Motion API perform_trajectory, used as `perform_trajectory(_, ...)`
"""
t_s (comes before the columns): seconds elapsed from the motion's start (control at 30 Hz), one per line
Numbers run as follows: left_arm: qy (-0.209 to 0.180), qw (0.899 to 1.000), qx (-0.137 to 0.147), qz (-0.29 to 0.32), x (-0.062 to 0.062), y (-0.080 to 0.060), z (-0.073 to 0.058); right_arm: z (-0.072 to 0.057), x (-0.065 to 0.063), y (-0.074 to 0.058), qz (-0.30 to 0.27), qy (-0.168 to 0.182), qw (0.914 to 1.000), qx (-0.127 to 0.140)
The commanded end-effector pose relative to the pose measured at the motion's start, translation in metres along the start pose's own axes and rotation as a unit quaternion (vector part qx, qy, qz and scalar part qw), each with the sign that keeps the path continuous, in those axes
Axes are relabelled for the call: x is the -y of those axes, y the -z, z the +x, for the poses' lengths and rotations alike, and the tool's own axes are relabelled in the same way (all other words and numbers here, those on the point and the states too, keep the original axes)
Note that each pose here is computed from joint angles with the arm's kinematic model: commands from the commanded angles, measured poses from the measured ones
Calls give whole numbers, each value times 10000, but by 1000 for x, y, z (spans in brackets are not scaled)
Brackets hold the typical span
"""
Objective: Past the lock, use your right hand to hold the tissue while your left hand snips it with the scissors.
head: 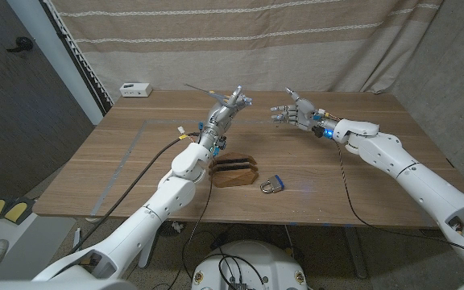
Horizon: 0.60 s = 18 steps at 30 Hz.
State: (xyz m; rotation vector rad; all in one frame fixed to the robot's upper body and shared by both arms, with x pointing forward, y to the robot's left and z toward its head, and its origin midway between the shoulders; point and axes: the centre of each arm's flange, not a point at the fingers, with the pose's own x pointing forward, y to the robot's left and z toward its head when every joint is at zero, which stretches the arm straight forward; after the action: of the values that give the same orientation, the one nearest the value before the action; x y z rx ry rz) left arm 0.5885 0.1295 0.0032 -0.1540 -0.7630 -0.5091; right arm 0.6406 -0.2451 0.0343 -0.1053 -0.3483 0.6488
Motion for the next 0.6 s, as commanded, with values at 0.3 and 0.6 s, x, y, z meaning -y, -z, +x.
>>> perform_trajectory(0.3,-254,9996,67,-42,3,3,-2,-8,-1,-1,-30,81,10000,2)
perform_trajectory(0.6,-757,9968,104,-219,5,6,-5,-11,-1,-3,-58,112,9999,22)
